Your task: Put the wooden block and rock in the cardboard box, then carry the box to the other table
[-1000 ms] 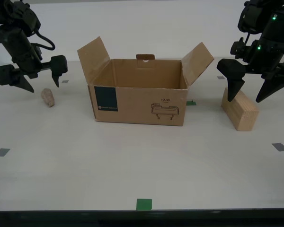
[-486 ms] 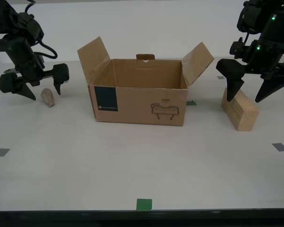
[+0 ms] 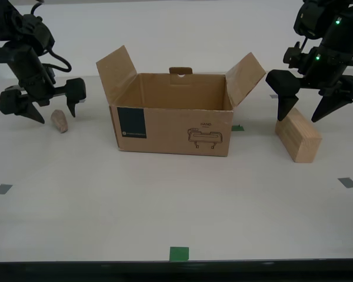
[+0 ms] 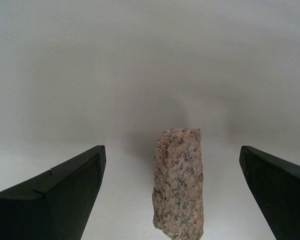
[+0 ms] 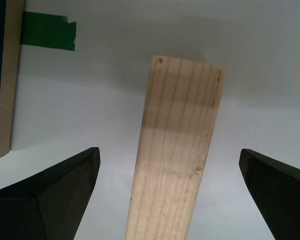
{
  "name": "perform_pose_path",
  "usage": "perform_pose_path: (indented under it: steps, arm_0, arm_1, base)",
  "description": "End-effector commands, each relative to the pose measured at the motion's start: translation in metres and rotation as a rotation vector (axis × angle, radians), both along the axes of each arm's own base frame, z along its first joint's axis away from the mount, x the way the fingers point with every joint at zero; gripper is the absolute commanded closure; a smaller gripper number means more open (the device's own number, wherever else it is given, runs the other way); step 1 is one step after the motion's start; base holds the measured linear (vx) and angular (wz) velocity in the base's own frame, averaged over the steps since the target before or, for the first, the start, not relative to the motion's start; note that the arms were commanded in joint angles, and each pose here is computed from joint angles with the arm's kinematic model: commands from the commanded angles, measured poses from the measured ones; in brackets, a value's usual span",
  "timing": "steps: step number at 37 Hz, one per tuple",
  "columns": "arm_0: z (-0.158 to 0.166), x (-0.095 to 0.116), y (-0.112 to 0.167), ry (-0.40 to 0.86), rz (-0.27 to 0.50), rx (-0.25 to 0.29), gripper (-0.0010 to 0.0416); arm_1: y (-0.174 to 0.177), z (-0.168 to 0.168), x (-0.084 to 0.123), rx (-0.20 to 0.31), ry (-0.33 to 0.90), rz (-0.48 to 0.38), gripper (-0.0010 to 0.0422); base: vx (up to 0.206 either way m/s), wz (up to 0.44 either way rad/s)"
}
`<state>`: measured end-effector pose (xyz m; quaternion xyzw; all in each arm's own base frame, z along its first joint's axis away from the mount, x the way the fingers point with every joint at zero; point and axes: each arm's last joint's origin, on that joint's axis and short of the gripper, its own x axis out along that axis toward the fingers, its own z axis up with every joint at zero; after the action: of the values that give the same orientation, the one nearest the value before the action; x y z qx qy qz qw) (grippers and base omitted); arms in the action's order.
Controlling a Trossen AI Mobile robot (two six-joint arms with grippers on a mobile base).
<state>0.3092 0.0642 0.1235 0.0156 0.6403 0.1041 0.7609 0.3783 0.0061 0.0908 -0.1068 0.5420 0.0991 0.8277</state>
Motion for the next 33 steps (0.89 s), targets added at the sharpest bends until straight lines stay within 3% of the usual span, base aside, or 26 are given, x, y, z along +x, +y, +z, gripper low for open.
perform_pose_path:
  steps: [1,33]
  arm_0:
    - [-0.003,-0.003,0.0,0.013,0.0,0.001,0.0017]
    - [-0.029,-0.02,0.0,-0.037,-0.001,0.013,0.0017]
  arm_1:
    - [0.0,0.0,0.0,0.001,0.002,0.003,0.0046]
    - [0.0,0.0,0.0,0.003,-0.001,-0.003,0.0046]
  base:
    - [0.0,0.0]
    - [0.0,0.0]
